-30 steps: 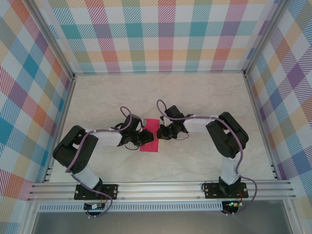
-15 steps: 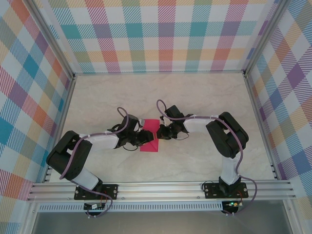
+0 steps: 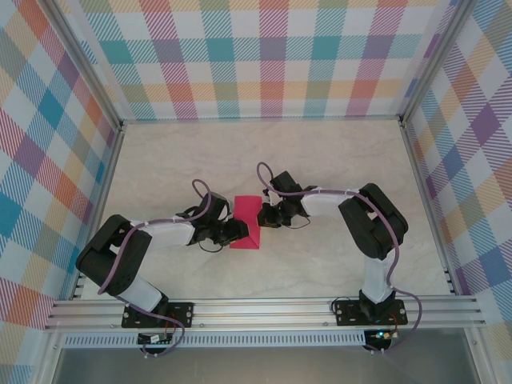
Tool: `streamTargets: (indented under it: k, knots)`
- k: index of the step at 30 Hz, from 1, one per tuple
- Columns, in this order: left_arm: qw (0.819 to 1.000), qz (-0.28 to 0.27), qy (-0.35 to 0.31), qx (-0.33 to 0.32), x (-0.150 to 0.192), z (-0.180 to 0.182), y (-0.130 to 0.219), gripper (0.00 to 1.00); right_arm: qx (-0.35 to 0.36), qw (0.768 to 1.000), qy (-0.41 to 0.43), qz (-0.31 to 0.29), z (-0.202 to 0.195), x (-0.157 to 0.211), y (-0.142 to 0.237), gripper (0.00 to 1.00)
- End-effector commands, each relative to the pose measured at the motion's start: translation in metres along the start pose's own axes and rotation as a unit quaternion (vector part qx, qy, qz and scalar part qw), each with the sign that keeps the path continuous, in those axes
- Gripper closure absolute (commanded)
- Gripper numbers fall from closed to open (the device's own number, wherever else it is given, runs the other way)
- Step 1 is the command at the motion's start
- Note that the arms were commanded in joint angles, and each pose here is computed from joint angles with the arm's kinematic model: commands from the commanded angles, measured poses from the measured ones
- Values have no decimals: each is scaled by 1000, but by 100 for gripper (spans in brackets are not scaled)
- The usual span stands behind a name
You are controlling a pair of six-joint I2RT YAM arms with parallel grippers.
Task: Fold a paper plane with a square sheet of paper (pick it up from the middle)
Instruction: Fold the triangle a second time at the center of the table.
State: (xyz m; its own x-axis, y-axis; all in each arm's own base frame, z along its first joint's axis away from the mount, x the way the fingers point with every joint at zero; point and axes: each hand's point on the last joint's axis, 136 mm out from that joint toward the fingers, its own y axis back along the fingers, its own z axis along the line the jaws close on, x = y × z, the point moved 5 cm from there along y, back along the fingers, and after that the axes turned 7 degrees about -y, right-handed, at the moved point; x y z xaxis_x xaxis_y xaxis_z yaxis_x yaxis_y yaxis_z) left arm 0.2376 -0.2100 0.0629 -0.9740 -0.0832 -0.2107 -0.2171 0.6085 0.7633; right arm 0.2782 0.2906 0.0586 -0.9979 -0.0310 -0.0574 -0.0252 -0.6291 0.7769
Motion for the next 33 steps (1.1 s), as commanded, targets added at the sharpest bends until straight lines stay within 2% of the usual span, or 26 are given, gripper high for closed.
streamTargets:
  k: [1,11,22,27,33]
  knots:
    - [999,32,-1,-39,16,16,-5,65,2,1000,11,-6,4,-5,3,92]
    - [999,28,-8,-25,12,8,-2,69,-3,1000,11,6,4,-5,-3,92]
    - [997,-35,-39,51,-13,-36,27,69,26,1000,-3,10,-9,-3,-9,92]
    - [995,-42,-39,79,-22,-49,19,70,28,1000,-4,9,-10,-3,-9,92]
    - [997,-34,-40,55,-27,-44,1,76,31,999,-6,8,-11,-2,-8,93]
